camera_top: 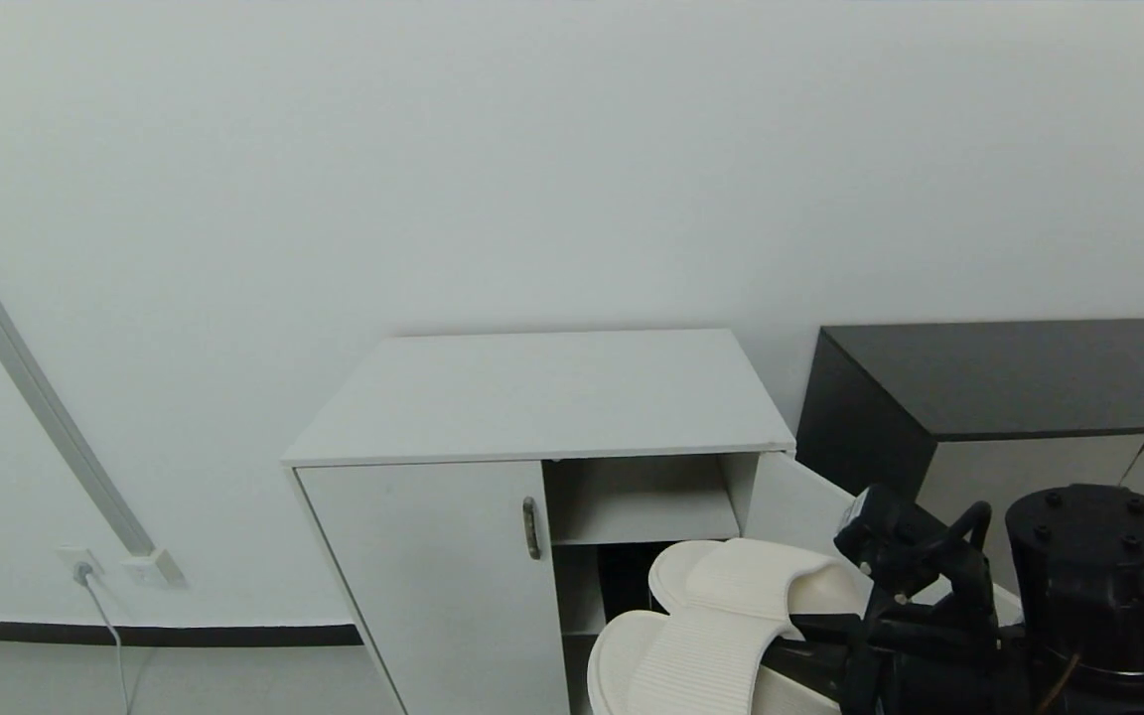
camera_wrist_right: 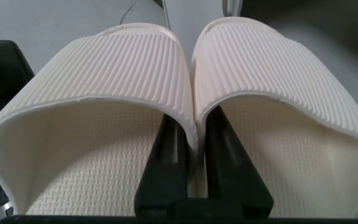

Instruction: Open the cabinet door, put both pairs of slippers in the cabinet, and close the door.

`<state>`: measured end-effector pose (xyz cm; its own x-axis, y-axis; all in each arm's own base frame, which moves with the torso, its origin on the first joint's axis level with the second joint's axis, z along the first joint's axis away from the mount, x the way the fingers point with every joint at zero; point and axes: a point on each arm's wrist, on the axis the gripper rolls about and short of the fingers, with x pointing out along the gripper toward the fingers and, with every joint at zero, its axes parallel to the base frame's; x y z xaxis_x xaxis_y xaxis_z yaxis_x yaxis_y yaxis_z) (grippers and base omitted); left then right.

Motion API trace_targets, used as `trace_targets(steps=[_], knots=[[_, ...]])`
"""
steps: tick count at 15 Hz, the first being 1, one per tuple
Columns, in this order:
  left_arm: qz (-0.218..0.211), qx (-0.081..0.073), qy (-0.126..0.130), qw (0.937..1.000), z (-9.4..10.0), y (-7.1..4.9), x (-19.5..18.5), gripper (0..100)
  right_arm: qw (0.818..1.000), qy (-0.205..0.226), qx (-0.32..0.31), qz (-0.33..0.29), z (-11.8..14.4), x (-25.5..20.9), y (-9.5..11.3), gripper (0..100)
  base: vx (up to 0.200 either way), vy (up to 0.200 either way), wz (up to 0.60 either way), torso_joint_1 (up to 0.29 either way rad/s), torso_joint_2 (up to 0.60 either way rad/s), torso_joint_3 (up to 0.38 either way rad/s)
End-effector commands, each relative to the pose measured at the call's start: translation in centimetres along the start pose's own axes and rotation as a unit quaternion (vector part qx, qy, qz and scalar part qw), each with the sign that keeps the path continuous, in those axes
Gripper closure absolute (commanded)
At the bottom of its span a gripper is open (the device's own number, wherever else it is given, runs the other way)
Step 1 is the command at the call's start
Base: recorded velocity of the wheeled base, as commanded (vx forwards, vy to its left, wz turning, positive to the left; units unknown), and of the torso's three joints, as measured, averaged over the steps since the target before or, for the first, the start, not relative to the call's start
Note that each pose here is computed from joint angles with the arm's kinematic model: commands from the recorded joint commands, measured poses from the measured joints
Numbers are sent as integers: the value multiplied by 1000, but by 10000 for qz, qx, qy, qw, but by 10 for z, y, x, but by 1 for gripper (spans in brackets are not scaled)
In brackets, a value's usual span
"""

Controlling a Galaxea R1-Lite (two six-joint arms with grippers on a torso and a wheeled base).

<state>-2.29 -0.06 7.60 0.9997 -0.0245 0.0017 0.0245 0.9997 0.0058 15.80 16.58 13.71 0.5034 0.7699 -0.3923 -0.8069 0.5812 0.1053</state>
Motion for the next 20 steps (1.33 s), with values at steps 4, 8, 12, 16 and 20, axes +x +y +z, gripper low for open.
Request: trace_targets(steps=[4,8,12,16,20], knots=[[0,2,1,10000,0,0,0,100,10000,20,-2,14,-1,0,1,100,0,0,0,-227,547,319],[0,2,9,10000,0,0,0,100,10000,22,-16,28,-1,0,1,100,0,0,0,-212,538,322],[0,2,1,10000,0,0,0,100,10000,29,-15,28,-2,0,1,100,0,0,0,-195,515,323],[0,-6,1,10000,0,0,0,100,9999,74,-91,34,-4,0,1,100,0,0,0,-162,494,326],[0,-6,9,10000,0,0,0,100,9999,82,-105,34,-6,0,1,100,0,0,0,-134,476,340]])
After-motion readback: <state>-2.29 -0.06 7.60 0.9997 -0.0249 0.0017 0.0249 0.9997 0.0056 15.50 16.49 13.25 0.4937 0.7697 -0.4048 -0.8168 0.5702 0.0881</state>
